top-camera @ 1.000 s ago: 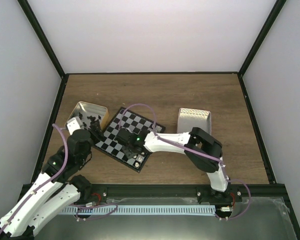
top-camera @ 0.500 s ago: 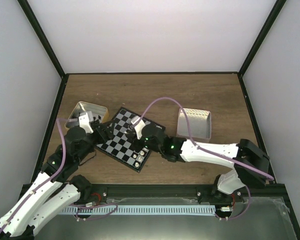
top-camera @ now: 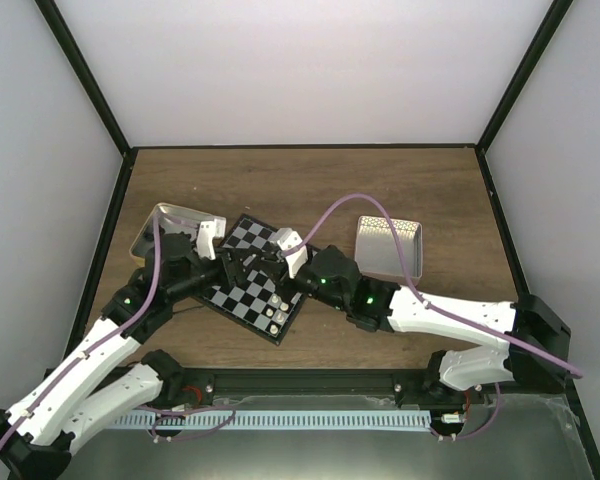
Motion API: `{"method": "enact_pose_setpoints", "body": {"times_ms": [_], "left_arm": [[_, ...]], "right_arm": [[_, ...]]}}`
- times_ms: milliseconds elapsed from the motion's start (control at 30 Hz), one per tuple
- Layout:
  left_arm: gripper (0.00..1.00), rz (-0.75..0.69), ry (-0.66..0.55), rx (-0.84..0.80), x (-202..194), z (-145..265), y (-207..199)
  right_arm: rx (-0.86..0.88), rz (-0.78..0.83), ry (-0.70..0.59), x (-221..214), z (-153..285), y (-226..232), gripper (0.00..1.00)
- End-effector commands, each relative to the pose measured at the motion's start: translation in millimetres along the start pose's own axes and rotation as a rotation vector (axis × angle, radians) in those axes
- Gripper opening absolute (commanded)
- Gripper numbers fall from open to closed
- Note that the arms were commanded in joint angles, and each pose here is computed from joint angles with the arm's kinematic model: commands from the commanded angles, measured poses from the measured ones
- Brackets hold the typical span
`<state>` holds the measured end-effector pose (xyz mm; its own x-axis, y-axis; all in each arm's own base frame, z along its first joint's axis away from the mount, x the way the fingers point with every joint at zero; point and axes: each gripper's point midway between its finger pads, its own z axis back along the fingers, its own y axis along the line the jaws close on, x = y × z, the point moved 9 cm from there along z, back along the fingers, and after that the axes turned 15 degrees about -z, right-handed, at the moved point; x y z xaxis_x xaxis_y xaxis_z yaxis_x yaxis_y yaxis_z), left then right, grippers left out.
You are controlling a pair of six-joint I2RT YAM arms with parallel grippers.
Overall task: Set up the chess pieces on the board
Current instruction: Place the chess piece on the chessboard.
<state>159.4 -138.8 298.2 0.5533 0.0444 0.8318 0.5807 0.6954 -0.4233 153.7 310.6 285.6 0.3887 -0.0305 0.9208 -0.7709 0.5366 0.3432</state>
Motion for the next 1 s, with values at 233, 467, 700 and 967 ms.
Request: {"method": "enact_pose_setpoints", "body": {"times_ms": [233, 467, 700, 967], "left_arm": [[0.27, 0.050, -0.013, -0.113, -2.4, -1.8, -6.5], [0.20, 0.045, -0.006, -0.090, -4.4, -6.7, -2.7], [0.04, 0.038, 0.006, -0.075, -6.2, -9.4, -0.5], [0.04, -0.006, 0.055, 0.207, -10.3, -3.0, 21.3]], "right_arm": [[-0.023, 0.006, -0.045, 4.2, -1.0, -2.0, 0.09], [-0.008, 0.005, -0.034, 2.7, -0.4, -1.2, 0.09], [-0.039, -0.027, -0.013, 0.6, -2.0, -3.9, 0.30], [-0.172, -0.106, 0.026, -14.2, -3.0, -18.7, 0.71]]}}
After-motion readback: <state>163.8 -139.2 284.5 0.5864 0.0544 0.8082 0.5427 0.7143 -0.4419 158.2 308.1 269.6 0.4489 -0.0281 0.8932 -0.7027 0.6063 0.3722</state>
